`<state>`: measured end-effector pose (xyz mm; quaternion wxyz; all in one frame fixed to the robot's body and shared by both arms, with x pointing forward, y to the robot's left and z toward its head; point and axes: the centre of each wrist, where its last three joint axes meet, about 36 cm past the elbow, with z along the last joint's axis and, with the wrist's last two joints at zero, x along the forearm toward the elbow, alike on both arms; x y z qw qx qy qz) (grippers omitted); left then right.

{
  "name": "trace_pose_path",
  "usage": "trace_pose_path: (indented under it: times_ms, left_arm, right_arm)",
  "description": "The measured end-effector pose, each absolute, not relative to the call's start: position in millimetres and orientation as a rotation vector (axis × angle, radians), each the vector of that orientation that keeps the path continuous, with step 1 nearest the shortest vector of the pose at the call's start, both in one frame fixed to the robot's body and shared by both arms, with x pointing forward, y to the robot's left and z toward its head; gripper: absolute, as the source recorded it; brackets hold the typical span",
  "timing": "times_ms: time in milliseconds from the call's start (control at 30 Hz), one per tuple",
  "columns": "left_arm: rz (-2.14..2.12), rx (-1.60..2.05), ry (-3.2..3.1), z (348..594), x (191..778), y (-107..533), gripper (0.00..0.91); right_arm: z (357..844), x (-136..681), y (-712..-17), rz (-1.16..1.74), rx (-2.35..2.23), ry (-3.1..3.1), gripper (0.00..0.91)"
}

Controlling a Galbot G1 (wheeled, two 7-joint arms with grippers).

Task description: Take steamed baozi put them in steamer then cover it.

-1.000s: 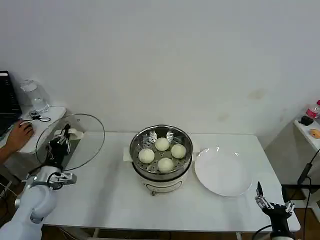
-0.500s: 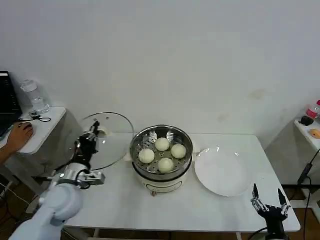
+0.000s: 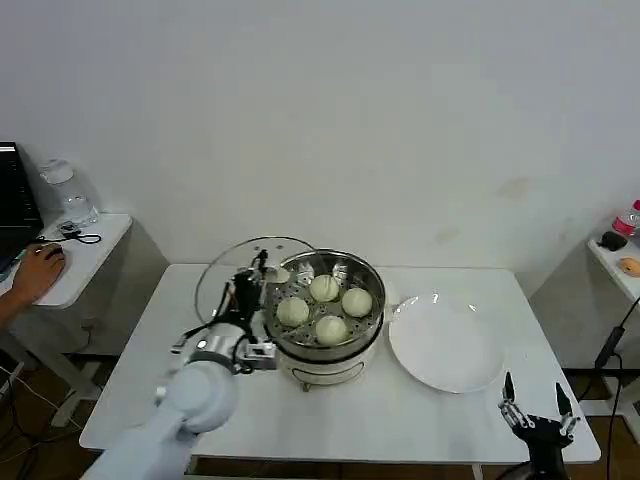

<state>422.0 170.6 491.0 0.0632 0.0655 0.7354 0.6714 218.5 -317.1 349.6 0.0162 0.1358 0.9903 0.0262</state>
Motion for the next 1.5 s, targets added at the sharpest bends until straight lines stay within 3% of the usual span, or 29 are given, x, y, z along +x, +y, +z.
trace_pose_path:
  times_ms: [767,1500]
  left_arm:
    - [2.034,0.256,2.175,474.4,437.4,71.3,0.000]
    - [2.104,0.265,2.152,448.4,452.5,51.1,0.000]
  right_arm:
    - [346.0,222.3,-318.5,0.062,0.431,3.089,0.907]
    - [342.7,220.9,-322.4,0.077,0.430,3.096,0.907]
